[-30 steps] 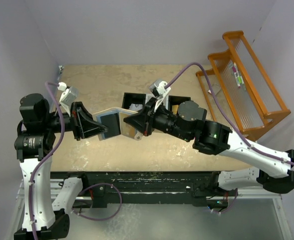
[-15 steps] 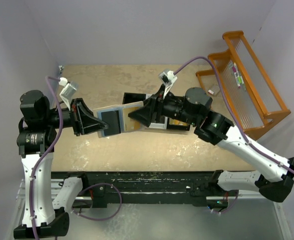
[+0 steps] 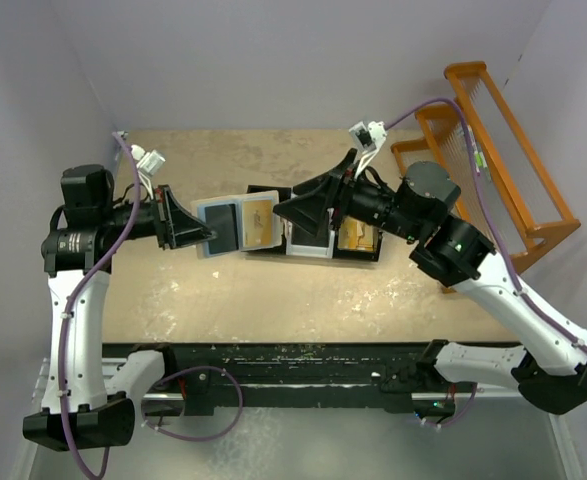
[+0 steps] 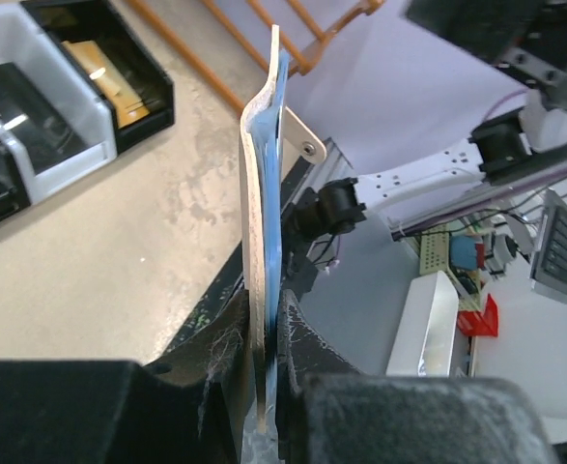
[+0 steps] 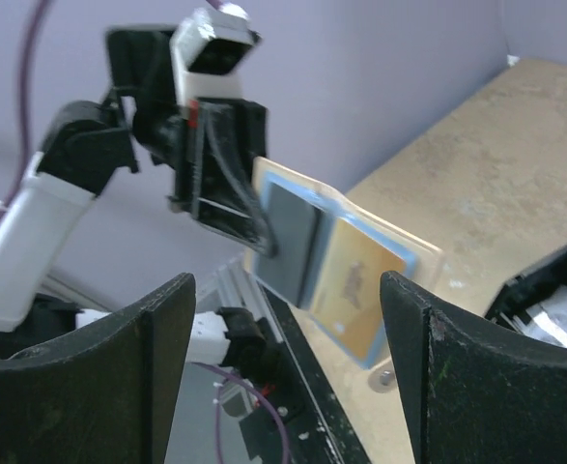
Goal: Take the credit cards out of the card holder
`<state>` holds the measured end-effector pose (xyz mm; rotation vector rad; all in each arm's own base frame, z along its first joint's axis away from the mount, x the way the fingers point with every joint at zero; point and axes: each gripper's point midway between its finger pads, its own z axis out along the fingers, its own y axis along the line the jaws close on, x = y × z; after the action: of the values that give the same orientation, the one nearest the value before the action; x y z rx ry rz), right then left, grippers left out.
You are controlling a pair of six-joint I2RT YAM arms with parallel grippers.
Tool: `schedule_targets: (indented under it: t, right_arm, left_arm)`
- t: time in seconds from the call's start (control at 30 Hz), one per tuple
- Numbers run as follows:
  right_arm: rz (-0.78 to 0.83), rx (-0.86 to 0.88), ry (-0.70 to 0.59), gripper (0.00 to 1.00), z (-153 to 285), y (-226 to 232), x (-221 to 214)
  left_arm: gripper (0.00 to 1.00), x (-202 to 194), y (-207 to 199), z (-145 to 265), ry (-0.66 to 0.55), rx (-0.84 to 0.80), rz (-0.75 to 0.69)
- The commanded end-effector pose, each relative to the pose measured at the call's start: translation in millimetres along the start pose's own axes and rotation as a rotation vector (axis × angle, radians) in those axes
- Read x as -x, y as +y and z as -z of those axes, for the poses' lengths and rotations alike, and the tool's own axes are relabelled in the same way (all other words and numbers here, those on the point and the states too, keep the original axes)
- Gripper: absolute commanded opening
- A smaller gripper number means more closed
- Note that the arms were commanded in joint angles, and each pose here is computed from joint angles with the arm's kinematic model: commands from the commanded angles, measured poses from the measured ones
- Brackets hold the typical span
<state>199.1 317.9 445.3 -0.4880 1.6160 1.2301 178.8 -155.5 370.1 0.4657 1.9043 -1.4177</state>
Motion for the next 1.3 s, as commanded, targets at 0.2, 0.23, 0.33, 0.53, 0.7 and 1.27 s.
schedule_targets:
  t: [0.2, 0.23, 0.33, 0.53, 0.7, 1.27]
  right_arm:
    - [-0.115, 0.301, 0.038, 0.63, -22.8, 51.7, -17.9]
    - [-0.123, 0.310, 0.049, 0.61, -26.5, 50.7, -22.8]
    - [-0.151, 0.319, 0.087, 0.56, -36.4, 44.6, -39.2]
    - [-0.208, 0.343, 0.182, 0.54, -42.2, 38.7, -70.3]
    - [-0.215, 0.358, 0.169, 0.53, -47.7, 38.8, -70.4]
    - [-0.259, 0.504, 0.155, 0.36, -48.4, 60.7, -62.1]
  left_arm:
    - [0.00, 2.4, 5.2, 3.6, -0.007, 0.076, -0.095]
    - [0.00, 2.7, 2.4, 3.7, -0.008, 0.064, -0.096]
    - [0.00, 4.5, -8.0, 4.1, -0.010, 0.023, -0.104]
    - [0.00, 4.3, -30.5, 5.3, 0.000, -0.093, -0.099]
    - [0.00, 2.8, -45.1, 7.9, 0.009, -0.159, -0.103]
    - [0.00, -9.1, -81.0, 19.6, 0.062, -0.322, -0.116]
